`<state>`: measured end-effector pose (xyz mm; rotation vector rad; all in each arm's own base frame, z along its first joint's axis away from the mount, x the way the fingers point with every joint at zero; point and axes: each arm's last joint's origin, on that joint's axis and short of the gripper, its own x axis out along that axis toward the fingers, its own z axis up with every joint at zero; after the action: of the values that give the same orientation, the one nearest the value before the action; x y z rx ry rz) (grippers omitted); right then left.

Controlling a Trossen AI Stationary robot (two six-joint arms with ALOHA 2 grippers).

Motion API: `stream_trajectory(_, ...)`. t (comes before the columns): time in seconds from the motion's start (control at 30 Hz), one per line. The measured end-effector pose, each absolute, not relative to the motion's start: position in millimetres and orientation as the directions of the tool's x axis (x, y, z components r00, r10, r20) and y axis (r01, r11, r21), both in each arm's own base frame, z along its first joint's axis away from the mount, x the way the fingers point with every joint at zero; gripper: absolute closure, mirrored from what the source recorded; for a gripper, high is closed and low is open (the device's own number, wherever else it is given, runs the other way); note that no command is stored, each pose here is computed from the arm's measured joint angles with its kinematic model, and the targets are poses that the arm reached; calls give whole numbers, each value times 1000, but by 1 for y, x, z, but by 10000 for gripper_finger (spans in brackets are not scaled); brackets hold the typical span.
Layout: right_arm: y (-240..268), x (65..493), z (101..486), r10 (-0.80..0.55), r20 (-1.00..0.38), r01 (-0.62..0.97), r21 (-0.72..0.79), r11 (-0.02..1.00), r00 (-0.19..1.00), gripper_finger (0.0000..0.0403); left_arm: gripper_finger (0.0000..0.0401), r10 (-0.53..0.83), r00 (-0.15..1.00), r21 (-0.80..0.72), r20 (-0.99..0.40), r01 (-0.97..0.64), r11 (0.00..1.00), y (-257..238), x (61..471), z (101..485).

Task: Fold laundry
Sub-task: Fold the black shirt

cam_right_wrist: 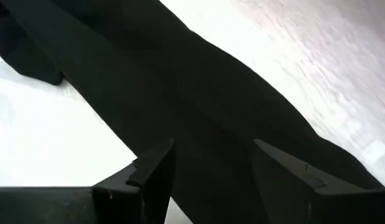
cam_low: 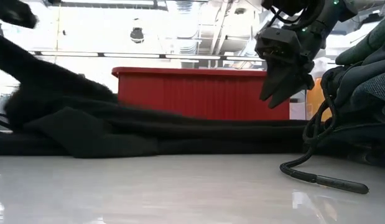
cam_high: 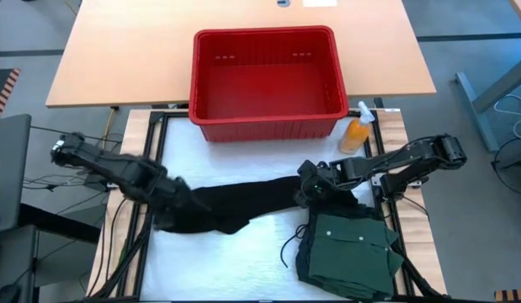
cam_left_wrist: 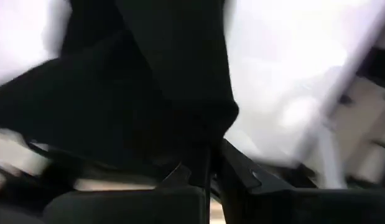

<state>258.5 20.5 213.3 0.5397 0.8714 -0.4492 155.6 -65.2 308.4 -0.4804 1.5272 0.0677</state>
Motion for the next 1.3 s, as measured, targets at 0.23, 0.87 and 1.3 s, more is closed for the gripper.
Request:
stream_trajectory(0.23, 16, 257, 212, -166, -821, 578, 225, 785, 546, 171, 401, -504, -15, -449, -863, -433, 782, -120, 150, 310)
stream_trajectory(0.87, 10, 256, 188, -204, -894, 615, 95, 783, 398, 171, 401, 15, -140, 69, -990, -389, 919, -124, 177, 250)
stream_trajectory(1.3, 17, 253, 182, -175, -925, 651, 95, 753, 338, 171, 401, -66, -110, -10, -992, -445, 896, -113, 159, 173)
